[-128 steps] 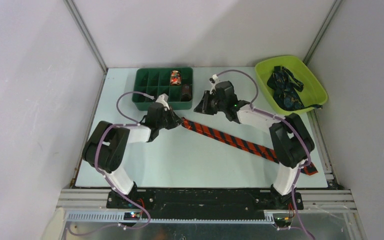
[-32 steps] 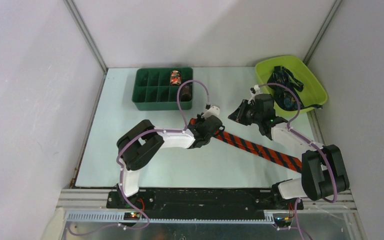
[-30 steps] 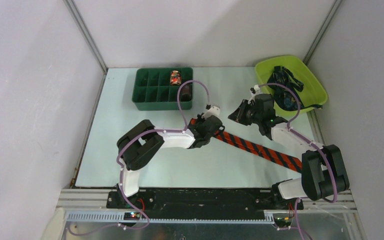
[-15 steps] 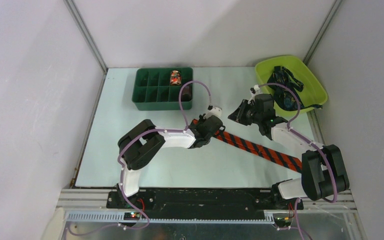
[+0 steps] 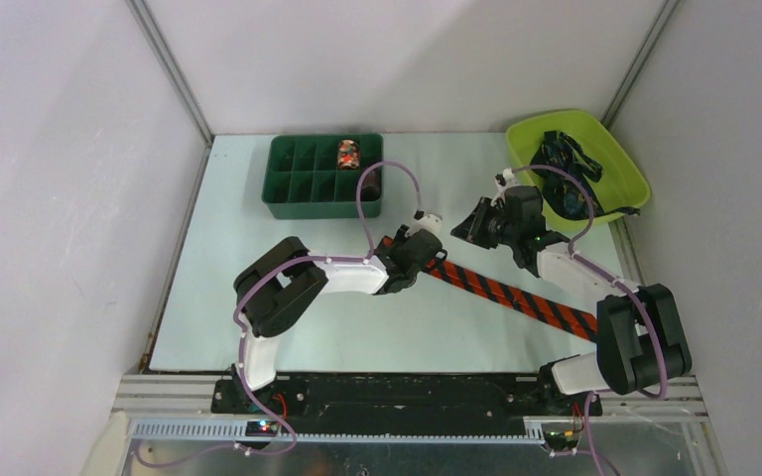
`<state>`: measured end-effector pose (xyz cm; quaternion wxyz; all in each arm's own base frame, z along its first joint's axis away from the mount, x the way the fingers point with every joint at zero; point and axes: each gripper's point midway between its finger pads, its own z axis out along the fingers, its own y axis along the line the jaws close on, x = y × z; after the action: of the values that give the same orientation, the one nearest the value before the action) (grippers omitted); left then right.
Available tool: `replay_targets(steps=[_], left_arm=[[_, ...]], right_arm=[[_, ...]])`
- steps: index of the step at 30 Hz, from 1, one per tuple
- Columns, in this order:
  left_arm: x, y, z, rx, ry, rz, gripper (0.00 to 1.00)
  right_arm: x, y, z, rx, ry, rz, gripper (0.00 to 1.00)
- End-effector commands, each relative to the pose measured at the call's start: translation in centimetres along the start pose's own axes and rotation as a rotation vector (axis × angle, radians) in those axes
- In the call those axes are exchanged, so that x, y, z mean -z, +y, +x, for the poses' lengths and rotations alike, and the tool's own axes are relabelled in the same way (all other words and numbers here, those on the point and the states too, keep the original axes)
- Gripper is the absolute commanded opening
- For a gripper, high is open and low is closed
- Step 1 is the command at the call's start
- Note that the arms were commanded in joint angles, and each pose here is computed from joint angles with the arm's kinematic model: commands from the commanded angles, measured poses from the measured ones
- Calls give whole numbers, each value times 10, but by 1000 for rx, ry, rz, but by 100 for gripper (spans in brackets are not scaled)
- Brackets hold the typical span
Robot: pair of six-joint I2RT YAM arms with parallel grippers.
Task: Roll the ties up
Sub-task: Roll the tie at the center of the board.
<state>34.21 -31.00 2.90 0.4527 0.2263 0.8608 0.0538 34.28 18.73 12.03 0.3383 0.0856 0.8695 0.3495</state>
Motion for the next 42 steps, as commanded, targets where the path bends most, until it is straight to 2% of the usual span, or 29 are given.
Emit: replay_targets(steps=[1, 7, 9, 12, 27, 42], left_arm=[[5, 1, -13, 18, -18, 15, 42], [8, 4, -18, 31, -23, 30, 42], [7, 4, -18, 37, -23, 36, 36], [6, 4, -20, 48, -19, 49, 33], [20, 15, -42, 100, -46, 89, 47], [30, 19, -56, 146, -69, 130, 47]], right_arm=[[-2, 5, -7, 9, -22, -29, 18], [-2, 5, -6, 7, -21, -28, 18], [-2, 4, -6, 7, -20, -26, 18], [-2, 4, -6, 8, -20, -24, 18], [-3, 2, -7, 7, -23, -20, 20], [-5, 1, -6, 7, -22, -19, 23]])
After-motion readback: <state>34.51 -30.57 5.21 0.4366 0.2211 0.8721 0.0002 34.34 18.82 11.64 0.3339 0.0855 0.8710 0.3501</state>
